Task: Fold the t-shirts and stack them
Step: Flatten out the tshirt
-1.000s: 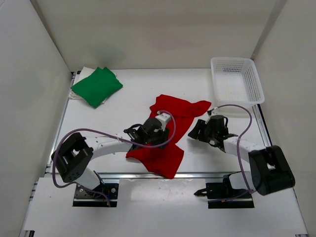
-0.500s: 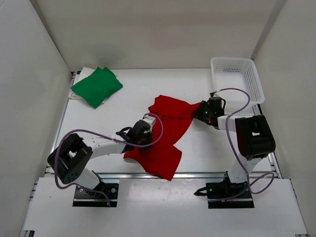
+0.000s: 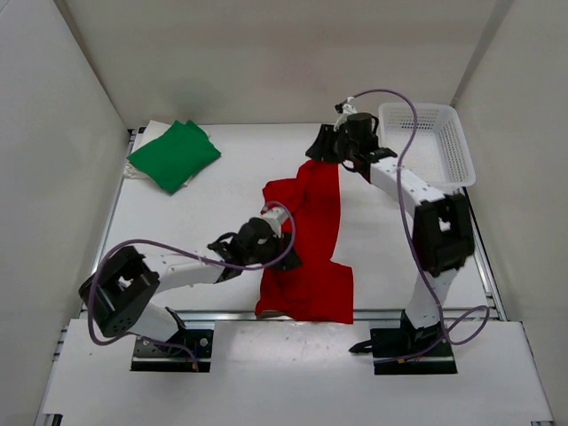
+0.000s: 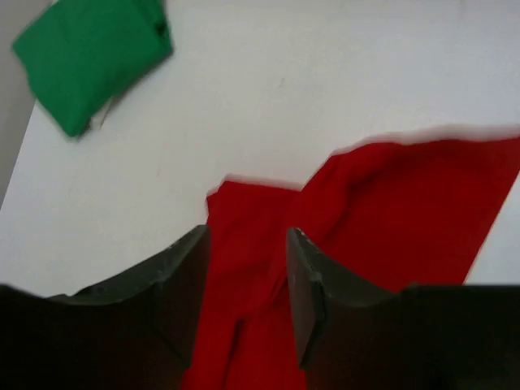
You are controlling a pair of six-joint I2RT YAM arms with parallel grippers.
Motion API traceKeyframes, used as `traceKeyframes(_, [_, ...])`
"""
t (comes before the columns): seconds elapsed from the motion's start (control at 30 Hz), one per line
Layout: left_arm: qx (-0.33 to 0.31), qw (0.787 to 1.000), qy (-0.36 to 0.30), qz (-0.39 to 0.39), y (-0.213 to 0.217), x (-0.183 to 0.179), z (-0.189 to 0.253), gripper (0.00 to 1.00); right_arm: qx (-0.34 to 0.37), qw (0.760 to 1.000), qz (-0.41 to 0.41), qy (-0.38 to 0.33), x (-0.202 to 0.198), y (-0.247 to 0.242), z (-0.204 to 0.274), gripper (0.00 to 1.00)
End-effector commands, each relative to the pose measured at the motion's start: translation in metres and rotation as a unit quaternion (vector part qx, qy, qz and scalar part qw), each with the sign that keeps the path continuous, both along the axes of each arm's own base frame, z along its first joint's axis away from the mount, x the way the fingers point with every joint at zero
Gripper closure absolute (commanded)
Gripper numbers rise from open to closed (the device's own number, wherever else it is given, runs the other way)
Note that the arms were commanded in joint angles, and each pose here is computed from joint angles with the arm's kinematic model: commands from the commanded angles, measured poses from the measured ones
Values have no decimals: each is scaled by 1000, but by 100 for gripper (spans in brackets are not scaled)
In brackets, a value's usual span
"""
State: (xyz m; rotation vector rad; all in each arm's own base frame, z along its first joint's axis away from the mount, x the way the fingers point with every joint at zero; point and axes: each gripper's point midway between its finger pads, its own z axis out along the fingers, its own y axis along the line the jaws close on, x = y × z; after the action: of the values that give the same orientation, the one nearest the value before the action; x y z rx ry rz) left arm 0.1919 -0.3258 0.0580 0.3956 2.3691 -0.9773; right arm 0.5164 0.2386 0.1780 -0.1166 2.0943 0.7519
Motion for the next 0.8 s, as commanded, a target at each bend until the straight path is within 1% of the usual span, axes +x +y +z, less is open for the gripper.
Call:
traceKeyframes(0.0, [-47, 992, -78, 87, 26, 62, 64, 44, 4, 1000, 18, -10, -60, -21, 30, 59])
traceKeyframes(0.03, [-37, 987, -105, 117, 41, 85, 76, 42, 15, 1000, 12, -1, -80, -26, 19, 59])
traceKeyframes(0.07, [-6, 985, -104, 138, 52, 96, 67, 38, 16, 999, -2, 39, -101, -36, -13, 61])
traceKeyframes(0.1, [11, 982, -115, 150, 57, 118, 74, 36, 22, 999, -2, 49, -124, -38, -26, 64])
traceKeyframes(0.13, [36, 980, -118, 153, 66, 128, 71, 34, 26, 999, -6, 44, -132, -40, -32, 67])
traceKeyframes(0.17, [51, 974, -143, 168, 66, 150, 83, 31, 26, 998, -8, 56, -153, -44, -45, 71])
traceKeyframes(0.2, [59, 972, -150, 170, 66, 156, 84, 28, 27, 998, -8, 54, -166, -45, -43, 73])
traceKeyframes(0.23, [72, 969, -166, 166, 64, 166, 86, 27, 14, 997, -10, 75, -189, -52, -63, 73])
traceKeyframes(0.27, [86, 968, -165, 166, 65, 173, 76, 26, 4, 996, -12, 89, -206, -55, -78, 72])
traceKeyframes(0.3, [91, 968, -177, 153, 59, 180, 78, 26, -7, 995, -10, 95, -226, -59, -87, 70])
traceKeyframes(0.33, [94, 966, -198, 135, 50, 184, 85, 24, -12, 996, -23, 86, -234, -65, -83, 68])
traceKeyframes(0.37, [112, 968, -199, 108, 42, 183, 74, 23, -24, 992, -29, 117, -255, -70, -105, 66])
traceKeyframes(0.4, [117, 968, -203, 92, 33, 187, 73, 23, -22, 992, -33, 122, -272, -75, -112, 63])
traceKeyframes(0.43, [121, 965, -221, 72, 21, 194, 77, 21, -13, 991, -39, 131, -287, -78, -120, 59])
traceKeyframes(0.47, [142, 961, -232, 48, 12, 191, 78, 20, -13, 989, -42, 139, -296, -81, -124, 58])
traceKeyframes(0.5, [167, 958, -231, 36, 6, 188, 65, 17, -15, 987, -55, 152, -309, -87, -132, 57])
traceKeyframes(0.53, [178, 951, -253, 26, -1, 195, 74, 15, -14, 988, -59, 139, -310, -90, -128, 53])
traceKeyframes(0.57, [209, 945, -252, 12, -4, 196, 57, 14, -21, 985, -65, 157, -322, -95, -139, 52])
traceKeyframes(0.6, [224, 942, -248, 5, -10, 200, 50, 13, -13, 984, -67, 162, -329, -96, -141, 50])
traceKeyframes(0.63, [227, 939, -256, 13, -14, 209, 57, 15, -8, 985, -64, 160, -332, -97, -139, 49])
traceKeyframes(0.67, [240, 940, -243, 25, -12, 218, 48, 15, 4, 984, -60, 166, -335, -97, -140, 49])
traceKeyframes(0.7, [251, 941, -227, 26, -9, 223, 33, 20, 11, 984, -56, 170, -338, -96, -143, 48])
traceKeyframes(0.73, [249, 943, -221, 29, -13, 228, 29, 27, 22, 982, -50, 183, -343, -92, -145, 49])
traceKeyframes(0.77, [248, 944, -212, 43, -8, 237, 29, 30, 18, 981, -48, 185, -345, -92, -148, 49])
